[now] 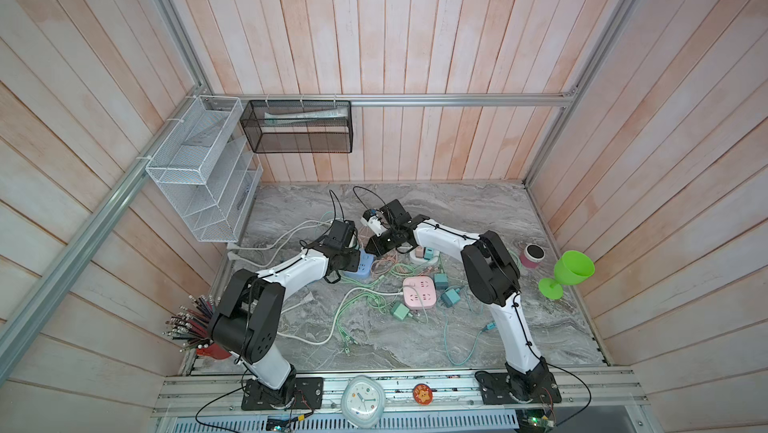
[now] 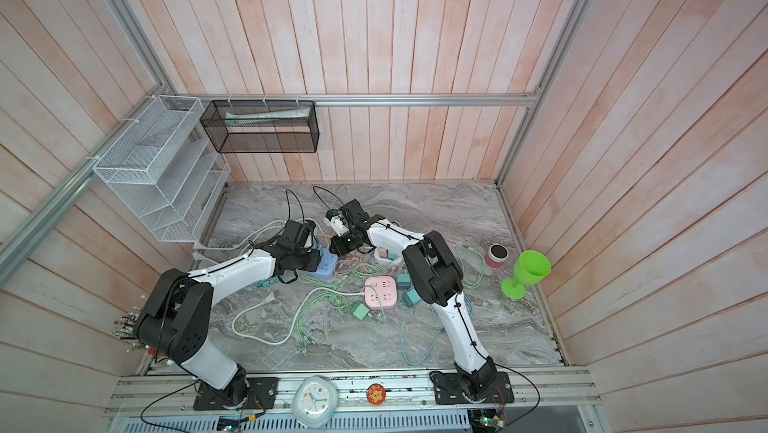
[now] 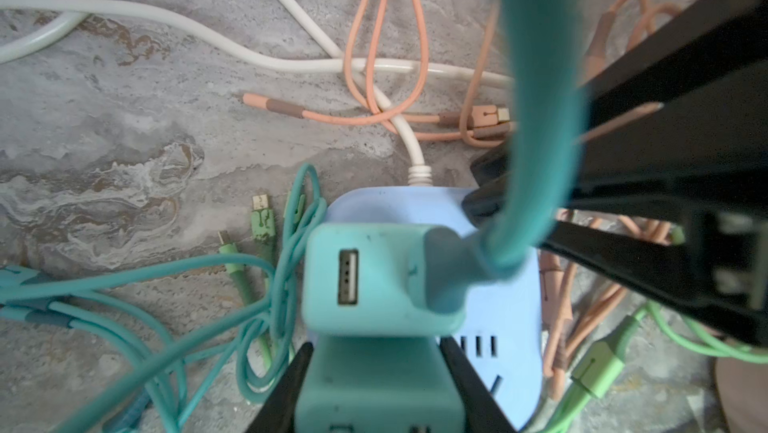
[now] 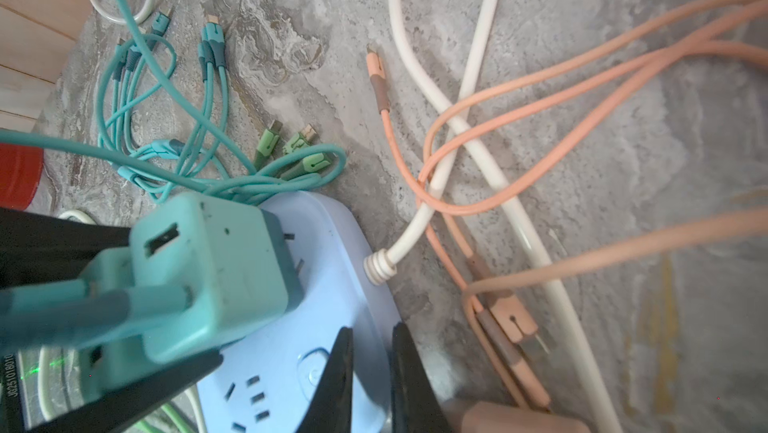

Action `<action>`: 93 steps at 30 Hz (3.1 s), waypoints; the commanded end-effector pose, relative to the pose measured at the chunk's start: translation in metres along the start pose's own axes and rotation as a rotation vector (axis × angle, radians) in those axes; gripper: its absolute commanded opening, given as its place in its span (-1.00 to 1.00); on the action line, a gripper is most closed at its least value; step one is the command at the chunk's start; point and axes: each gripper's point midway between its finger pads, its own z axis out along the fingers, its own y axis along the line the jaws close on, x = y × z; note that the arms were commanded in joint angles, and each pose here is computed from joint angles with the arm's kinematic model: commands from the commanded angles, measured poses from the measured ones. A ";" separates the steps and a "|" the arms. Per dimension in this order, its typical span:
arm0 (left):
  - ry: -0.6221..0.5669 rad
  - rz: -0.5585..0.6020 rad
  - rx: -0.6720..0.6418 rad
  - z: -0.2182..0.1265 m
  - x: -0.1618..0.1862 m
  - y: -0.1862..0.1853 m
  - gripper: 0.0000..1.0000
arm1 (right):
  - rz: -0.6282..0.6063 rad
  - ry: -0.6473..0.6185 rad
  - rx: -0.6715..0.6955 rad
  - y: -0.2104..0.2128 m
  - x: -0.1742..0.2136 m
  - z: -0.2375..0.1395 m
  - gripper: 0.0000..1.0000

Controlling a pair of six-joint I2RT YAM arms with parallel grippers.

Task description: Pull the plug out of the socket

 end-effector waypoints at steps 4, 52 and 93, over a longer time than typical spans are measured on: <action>-0.168 -0.018 0.055 -0.022 -0.046 -0.023 -0.68 | 0.043 0.236 0.102 -0.019 0.082 0.027 -0.72; -0.038 -0.091 -0.064 0.004 -0.005 0.004 -0.83 | 0.093 0.014 0.111 -0.017 0.018 -0.037 0.08; -0.097 -0.130 -0.012 -0.002 -0.036 -0.023 -0.83 | 0.252 0.198 0.056 -0.023 0.089 0.030 -0.14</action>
